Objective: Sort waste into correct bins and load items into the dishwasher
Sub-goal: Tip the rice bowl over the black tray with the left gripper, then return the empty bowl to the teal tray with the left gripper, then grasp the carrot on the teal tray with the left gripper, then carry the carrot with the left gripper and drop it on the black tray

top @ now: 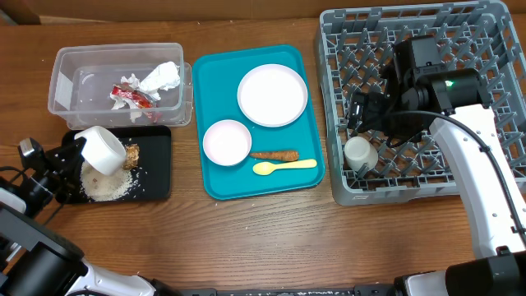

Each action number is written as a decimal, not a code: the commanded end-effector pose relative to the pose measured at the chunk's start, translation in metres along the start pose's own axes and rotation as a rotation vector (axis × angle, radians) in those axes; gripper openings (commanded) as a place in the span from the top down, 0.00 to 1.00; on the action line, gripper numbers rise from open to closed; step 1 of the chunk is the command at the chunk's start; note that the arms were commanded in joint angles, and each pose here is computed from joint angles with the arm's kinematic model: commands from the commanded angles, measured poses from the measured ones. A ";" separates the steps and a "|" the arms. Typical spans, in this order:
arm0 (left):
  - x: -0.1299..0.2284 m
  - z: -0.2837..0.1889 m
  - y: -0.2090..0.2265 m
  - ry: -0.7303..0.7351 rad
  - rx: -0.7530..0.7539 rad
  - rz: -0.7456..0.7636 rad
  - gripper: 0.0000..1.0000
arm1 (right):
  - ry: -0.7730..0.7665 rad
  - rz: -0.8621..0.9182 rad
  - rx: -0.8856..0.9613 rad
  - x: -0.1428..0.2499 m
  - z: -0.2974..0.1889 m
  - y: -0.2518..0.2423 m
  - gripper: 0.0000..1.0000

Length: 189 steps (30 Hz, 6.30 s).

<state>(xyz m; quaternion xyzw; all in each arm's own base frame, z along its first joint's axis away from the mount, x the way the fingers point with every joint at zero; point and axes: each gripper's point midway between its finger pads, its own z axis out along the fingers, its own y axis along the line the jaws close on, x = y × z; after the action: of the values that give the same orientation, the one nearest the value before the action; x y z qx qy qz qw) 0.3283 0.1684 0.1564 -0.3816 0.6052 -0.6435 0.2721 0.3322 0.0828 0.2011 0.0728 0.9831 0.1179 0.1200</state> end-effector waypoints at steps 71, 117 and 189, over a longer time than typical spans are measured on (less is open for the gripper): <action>0.194 0.329 0.048 0.499 -0.942 1.638 0.34 | -0.029 -0.010 -0.016 -0.004 0.006 0.002 0.00; 0.307 0.249 0.184 1.290 -0.762 1.807 0.65 | -0.040 -0.015 -0.043 -0.008 0.006 0.007 0.00; 0.053 0.005 0.052 -0.256 -1.619 0.450 0.96 | -0.020 -0.010 -0.033 -0.003 0.006 0.005 0.00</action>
<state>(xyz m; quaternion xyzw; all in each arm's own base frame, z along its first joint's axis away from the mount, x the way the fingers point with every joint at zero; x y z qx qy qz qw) 0.3132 0.1115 0.1511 -0.3340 0.9300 0.1013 0.1151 0.3373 0.0876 0.1945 0.0701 0.9809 0.1310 0.1258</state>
